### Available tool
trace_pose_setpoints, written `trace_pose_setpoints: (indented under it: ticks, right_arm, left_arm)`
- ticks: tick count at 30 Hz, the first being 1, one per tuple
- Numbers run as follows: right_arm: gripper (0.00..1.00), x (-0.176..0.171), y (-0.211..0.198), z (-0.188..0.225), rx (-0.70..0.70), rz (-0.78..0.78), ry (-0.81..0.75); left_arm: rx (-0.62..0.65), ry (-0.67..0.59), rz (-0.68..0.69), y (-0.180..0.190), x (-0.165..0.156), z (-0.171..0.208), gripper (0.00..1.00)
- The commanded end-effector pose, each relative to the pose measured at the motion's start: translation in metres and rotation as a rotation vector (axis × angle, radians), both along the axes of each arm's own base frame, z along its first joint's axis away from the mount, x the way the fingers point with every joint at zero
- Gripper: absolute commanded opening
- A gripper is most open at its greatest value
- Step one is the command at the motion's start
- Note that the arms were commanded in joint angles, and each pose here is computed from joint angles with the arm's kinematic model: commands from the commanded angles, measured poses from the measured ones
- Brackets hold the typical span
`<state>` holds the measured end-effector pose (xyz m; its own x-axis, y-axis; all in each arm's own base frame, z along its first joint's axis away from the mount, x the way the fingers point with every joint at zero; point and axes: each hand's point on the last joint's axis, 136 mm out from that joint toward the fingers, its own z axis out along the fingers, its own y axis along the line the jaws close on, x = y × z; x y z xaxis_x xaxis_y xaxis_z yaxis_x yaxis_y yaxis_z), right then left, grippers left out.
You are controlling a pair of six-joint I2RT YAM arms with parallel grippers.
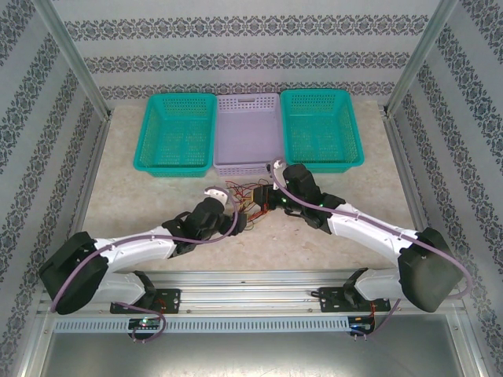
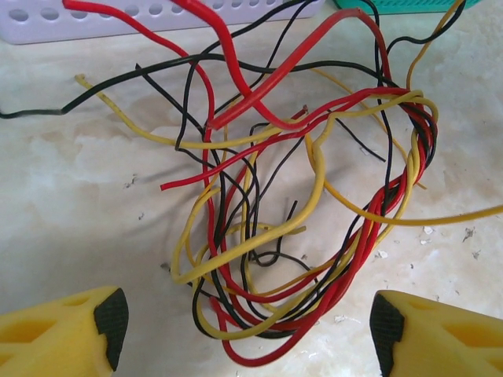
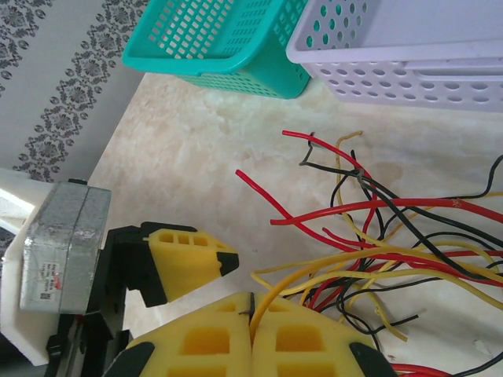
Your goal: Untangle the cables
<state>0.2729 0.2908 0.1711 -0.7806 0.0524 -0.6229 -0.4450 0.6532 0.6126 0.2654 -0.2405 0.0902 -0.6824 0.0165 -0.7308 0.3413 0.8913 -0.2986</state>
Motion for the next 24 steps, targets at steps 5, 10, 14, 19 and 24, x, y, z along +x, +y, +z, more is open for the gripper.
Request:
trace_pose_setpoints:
  ticks: [5,10,14,19,24]
  right_arm:
    - [0.00,-0.007,0.010,0.025,0.044,0.056,-0.041]
    - [0.00,-0.008,0.011,0.023,0.042,0.062,-0.039]
    - [0.00,-0.008,0.010,0.021,0.035,0.063,-0.037]
    - [0.00,-0.008,0.009,0.019,0.030,0.059,-0.038]
    - [0.00,-0.007,0.006,0.017,0.015,0.046,-0.043]
  left_arm:
    - [0.028,-0.077,-0.007,-0.003,0.015,-0.003,0.72]
    - [0.045,-0.087,-0.024,-0.008,0.025,-0.007,0.57]
    - [0.048,-0.103,-0.026,-0.008,0.031,-0.002,0.48]
    - [0.046,-0.112,-0.020,-0.004,0.034,-0.001,0.26]
    - [0.032,-0.111,-0.022,-0.003,0.033,-0.001,0.18]
